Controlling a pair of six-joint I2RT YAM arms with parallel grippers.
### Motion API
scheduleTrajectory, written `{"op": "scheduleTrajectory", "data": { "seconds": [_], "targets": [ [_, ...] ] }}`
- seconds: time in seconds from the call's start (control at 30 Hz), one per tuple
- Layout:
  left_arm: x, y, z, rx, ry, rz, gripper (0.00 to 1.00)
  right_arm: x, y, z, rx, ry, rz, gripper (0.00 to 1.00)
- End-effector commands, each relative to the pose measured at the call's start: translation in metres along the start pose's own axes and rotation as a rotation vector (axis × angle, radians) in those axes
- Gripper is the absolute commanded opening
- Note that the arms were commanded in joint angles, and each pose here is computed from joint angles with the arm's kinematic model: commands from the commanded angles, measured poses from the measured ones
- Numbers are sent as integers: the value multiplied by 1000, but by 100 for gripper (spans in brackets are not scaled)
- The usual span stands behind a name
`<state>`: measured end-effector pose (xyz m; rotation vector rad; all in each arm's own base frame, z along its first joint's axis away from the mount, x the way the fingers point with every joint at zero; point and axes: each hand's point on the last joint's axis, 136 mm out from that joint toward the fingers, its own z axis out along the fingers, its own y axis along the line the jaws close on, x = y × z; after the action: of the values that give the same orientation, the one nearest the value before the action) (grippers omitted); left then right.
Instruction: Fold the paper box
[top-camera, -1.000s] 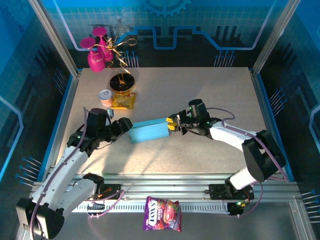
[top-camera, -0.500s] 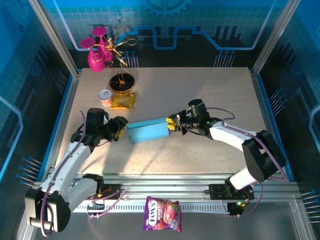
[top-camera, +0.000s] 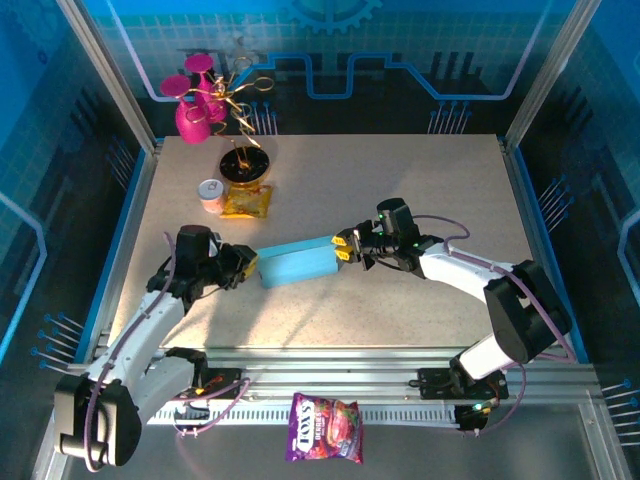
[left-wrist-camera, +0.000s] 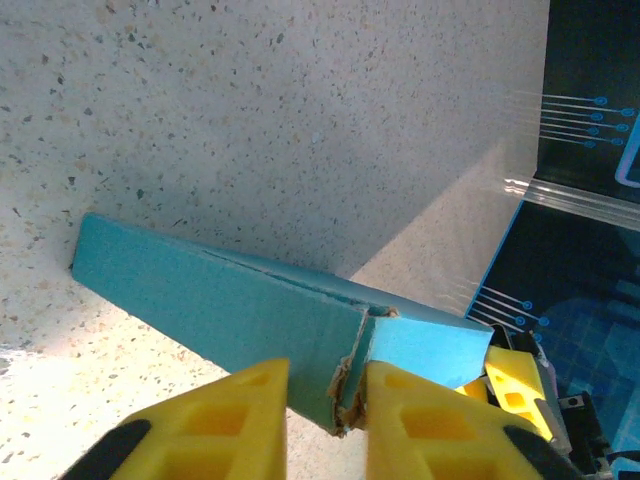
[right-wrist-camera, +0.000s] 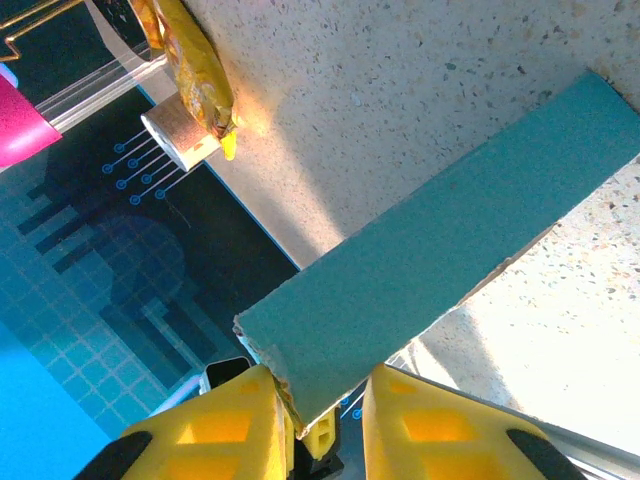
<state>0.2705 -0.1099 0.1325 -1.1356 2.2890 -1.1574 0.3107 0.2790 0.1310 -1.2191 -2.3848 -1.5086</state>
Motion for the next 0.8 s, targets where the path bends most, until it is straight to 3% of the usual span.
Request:
{"op": "scheduleTrajectory", "data": {
  "seconds": [0.0,0.17,0.37,0.43,0.57,0.77],
  "targets": [
    [4,12,5,-23,22,-36,18,-7,-43,6,140,-30,69,24],
    [1,10,2,-2,-5,-50,21,-7,-44,4,142,-30,68,24],
    [-9,-13,-16,50,-56,-42,38,-8,-45,4,141,-34,68,23],
    [-10,-17,-17,61,-53,-52,38,-7,-44,4,139,-32,67,23],
    [-8,-15,-13,79,-36,-87,28,-7,-43,5,138,-29,66,23],
    [-5,-9,-2,78,5,-108,23,-7,-43,5,136,-27,65,23]
  ]
}}
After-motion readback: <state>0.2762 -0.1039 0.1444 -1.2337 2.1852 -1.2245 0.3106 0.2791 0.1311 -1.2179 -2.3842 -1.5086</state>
